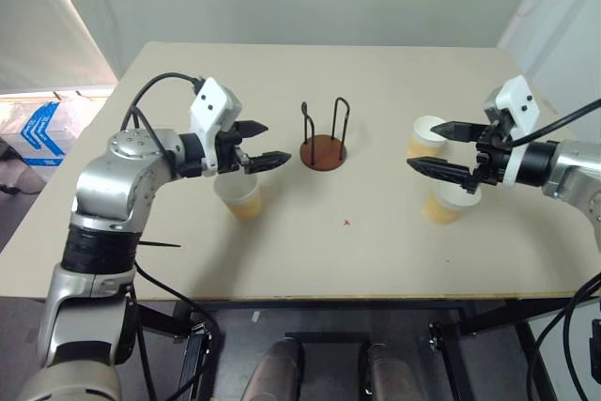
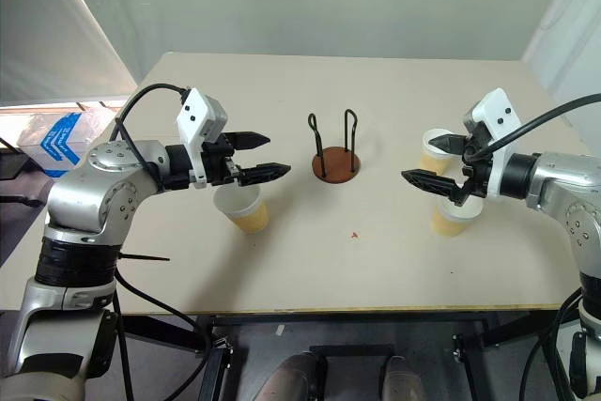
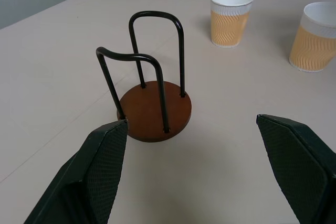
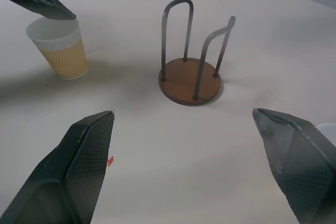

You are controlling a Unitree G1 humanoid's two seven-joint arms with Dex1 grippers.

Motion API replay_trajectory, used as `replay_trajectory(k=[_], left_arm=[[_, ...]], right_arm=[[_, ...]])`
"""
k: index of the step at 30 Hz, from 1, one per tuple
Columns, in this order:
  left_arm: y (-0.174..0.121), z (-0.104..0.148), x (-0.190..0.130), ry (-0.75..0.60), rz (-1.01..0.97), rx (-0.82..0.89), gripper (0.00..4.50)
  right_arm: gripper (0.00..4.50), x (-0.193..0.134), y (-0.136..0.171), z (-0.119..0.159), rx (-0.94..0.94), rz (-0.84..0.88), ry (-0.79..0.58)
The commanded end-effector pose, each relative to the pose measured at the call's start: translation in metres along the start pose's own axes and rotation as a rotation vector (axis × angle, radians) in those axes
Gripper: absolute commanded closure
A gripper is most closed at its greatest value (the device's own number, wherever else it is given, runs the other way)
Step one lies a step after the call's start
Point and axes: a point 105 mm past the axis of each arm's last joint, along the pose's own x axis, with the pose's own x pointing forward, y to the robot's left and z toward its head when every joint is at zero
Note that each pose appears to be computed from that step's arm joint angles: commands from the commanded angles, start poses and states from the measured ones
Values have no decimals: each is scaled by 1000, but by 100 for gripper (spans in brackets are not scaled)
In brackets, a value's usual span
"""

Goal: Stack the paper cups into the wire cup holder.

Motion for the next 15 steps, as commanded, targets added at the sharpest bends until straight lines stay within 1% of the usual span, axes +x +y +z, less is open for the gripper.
replay_trajectory(k=[1,10,15], left_arm=[[0,12,-7,-34,17,38,21],[-1,11,-5,-35,27,39,21],[0,7,-3,-18,26,27,21]], right_arm=[[3,-5,3,10,-41,4,-25],[3,-4,5,10,-36,14,-25],[3,-4,6,12,-35,14,-30]])
